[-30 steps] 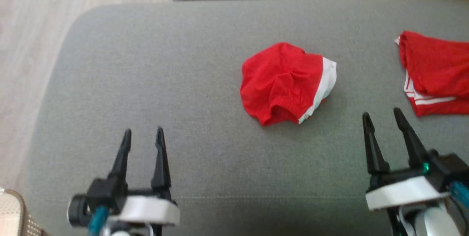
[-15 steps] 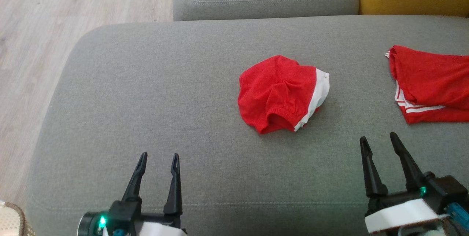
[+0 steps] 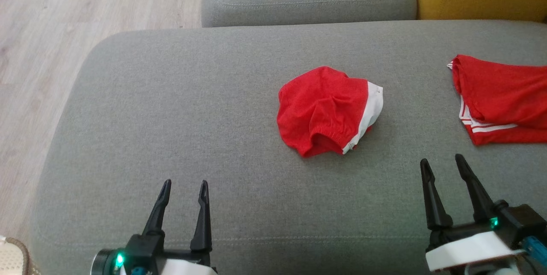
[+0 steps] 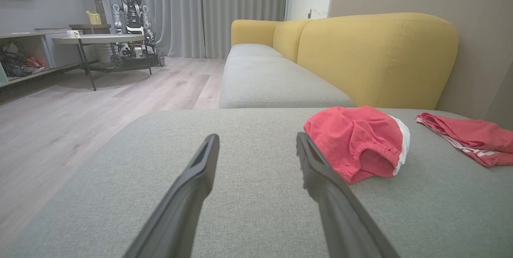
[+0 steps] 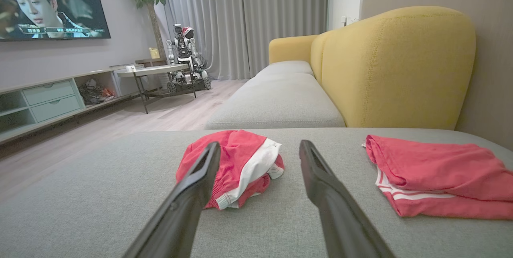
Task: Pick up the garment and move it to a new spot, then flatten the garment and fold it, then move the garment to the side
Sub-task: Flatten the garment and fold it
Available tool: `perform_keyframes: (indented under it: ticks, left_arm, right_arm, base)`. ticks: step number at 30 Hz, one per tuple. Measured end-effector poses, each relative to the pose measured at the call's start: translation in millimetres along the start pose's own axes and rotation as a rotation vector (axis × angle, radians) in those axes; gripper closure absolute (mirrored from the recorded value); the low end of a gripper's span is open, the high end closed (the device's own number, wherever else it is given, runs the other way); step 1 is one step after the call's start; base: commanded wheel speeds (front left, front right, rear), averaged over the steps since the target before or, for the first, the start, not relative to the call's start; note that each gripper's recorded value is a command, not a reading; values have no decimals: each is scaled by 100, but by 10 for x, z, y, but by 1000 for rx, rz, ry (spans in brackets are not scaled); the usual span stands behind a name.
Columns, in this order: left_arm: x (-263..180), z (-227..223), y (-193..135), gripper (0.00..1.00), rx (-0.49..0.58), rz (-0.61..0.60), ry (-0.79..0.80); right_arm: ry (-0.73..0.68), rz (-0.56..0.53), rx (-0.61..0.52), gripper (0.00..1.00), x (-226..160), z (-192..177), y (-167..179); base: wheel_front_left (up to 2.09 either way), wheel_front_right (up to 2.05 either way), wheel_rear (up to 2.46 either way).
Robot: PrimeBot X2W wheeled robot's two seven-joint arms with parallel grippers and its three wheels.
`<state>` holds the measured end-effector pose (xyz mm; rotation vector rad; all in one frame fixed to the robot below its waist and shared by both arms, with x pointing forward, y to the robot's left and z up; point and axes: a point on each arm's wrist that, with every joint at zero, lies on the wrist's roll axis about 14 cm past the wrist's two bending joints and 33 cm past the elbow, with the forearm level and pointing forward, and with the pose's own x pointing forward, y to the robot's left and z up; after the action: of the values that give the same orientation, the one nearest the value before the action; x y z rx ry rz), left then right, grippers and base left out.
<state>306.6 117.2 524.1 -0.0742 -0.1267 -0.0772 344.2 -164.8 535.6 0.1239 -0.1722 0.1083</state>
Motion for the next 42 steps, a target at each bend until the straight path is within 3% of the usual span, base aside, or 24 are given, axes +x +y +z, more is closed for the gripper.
perform_keyframes:
  ticks: [15, 24, 32, 42]
  left_arm:
    - [26, -180, -75, 0, -41, -36, 62]
    - [321, -469, -921, 0, -181, -419, 159]
    - [542, -822, -1633, 0, -218, -696, 265]
    - [734, -1271, -2031, 0, -218, -838, 372]
  right_arm:
    - [16, -10, -2, 0, 10, -51, -33]
    - [-24, -21, -34, 0, 289, 34, -104]
    - [-40, -56, -68, 0, 550, 31, -275]
    - [12, -136, -112, 0, 580, -136, -592]
  base:
    - [0, 0, 0]
    - [0, 0, 0]
    - [0, 0, 0]
    - [0, 0, 0]
